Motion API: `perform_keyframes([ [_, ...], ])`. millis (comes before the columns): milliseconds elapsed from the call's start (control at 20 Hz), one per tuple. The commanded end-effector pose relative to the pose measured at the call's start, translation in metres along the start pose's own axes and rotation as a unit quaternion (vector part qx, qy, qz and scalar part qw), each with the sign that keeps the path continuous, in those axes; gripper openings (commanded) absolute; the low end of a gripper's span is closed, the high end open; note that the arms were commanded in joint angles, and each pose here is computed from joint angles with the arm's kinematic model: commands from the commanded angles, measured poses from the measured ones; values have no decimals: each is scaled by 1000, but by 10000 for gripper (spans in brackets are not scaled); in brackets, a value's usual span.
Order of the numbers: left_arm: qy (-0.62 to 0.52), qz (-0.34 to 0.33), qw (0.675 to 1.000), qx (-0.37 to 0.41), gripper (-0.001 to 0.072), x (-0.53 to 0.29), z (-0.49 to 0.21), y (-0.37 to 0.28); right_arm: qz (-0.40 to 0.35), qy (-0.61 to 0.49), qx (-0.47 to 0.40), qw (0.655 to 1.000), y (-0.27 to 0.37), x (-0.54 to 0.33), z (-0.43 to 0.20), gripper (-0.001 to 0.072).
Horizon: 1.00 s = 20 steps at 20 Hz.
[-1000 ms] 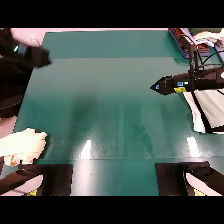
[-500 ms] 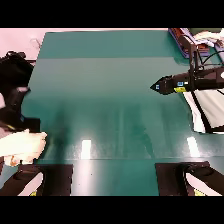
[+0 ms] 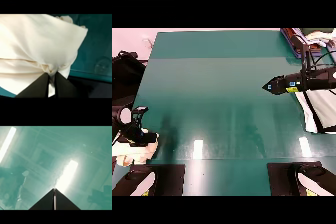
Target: Fold the shirts.
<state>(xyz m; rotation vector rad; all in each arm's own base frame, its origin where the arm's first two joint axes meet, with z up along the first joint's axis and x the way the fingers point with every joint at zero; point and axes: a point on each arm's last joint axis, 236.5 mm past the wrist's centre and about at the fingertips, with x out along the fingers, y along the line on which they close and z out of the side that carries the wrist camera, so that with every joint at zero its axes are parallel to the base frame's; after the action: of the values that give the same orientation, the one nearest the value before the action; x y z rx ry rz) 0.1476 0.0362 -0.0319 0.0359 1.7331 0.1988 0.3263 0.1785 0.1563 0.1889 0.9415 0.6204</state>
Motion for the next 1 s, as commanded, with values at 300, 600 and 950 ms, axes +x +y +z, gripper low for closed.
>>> perform_keyframes([
  [300, -328, -59, 940, 65, 23, -223, 89, -44, 4, -95, -52, 994, 34, -57, 64, 15],
  [600, -509, -156, 824, 197, 22, -377, 76, -140, 7, -202, -108, 973, 76, -131, 119, 14],
  [950, -429, -197, 780, 411, 26, -334, 87, -349, -35, -270, -97, 957, 64, -194, 146, 14],
])
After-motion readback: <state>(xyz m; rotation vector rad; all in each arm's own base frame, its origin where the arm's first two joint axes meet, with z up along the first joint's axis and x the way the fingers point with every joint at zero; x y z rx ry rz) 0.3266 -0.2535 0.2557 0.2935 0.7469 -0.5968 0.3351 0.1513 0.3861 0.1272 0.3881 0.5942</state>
